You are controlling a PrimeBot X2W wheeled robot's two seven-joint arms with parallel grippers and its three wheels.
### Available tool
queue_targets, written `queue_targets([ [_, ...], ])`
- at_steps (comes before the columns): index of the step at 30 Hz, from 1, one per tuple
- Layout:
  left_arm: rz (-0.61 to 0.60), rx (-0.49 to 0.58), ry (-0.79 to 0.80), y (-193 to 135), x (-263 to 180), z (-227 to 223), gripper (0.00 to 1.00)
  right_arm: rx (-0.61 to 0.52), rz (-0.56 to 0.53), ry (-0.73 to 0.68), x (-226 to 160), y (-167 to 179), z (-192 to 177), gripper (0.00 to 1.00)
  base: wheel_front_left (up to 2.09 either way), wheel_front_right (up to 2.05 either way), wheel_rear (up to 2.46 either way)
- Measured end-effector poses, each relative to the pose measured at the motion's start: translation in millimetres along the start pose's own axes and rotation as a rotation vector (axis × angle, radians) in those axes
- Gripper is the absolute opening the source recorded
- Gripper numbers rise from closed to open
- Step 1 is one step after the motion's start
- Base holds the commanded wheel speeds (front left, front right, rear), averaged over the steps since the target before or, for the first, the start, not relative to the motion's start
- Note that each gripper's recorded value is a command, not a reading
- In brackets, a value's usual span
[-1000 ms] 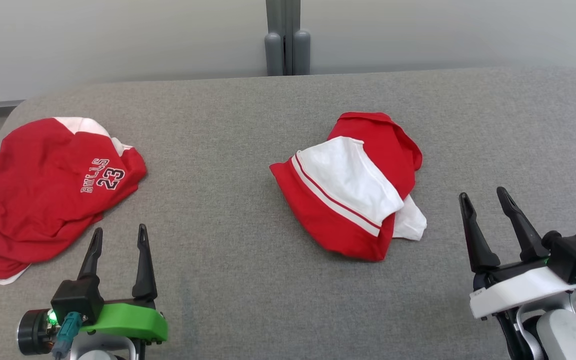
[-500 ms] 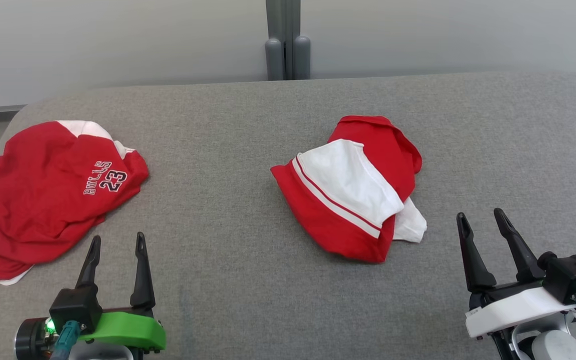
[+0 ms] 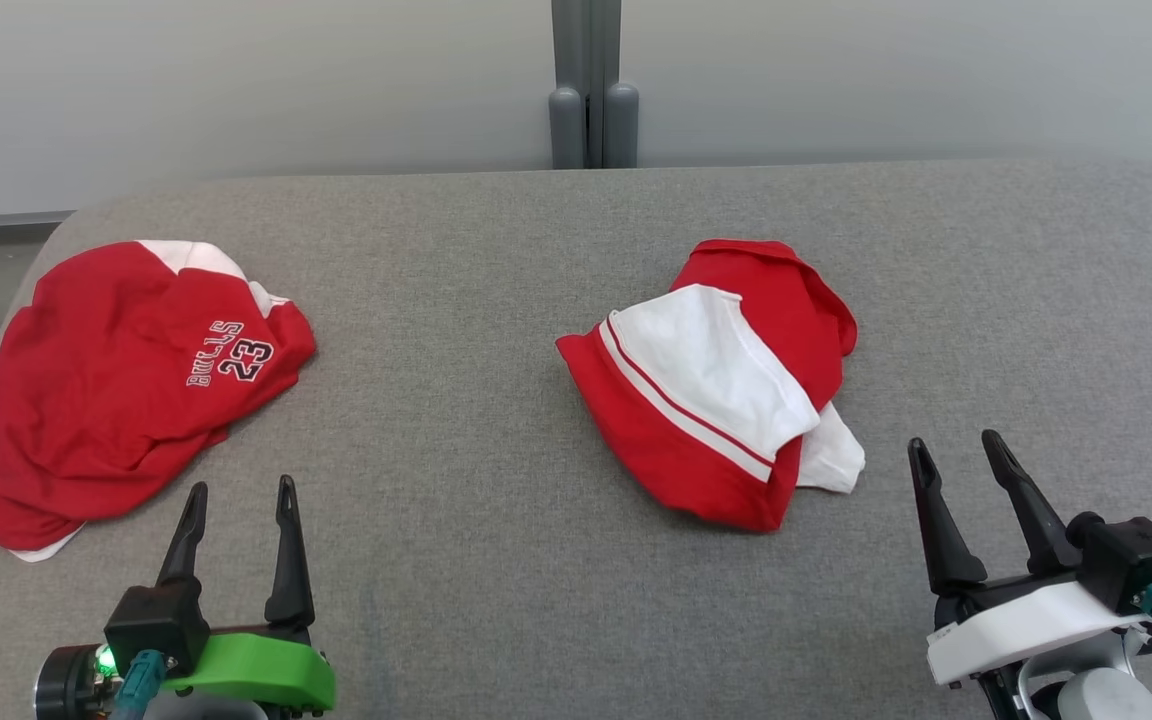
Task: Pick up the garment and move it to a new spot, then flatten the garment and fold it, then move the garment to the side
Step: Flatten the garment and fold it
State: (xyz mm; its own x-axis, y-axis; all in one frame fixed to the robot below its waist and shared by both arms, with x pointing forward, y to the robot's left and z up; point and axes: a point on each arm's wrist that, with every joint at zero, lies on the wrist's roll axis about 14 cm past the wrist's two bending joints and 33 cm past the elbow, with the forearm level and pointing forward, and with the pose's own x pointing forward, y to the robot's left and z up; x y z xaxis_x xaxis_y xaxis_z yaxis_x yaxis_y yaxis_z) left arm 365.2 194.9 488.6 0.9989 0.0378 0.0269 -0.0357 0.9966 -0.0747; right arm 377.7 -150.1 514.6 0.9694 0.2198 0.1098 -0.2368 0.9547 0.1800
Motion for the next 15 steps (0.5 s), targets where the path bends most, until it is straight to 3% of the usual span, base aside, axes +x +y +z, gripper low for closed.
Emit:
queue_targets([
  [15, -0.006, -0.003, 0.003, -1.6, -1.0, -0.8, 1.0, 0.005, 0.004, 0.022, -1.5, 1.6, -6.8, 1.0, 0.0, 0.0, 0.0],
])
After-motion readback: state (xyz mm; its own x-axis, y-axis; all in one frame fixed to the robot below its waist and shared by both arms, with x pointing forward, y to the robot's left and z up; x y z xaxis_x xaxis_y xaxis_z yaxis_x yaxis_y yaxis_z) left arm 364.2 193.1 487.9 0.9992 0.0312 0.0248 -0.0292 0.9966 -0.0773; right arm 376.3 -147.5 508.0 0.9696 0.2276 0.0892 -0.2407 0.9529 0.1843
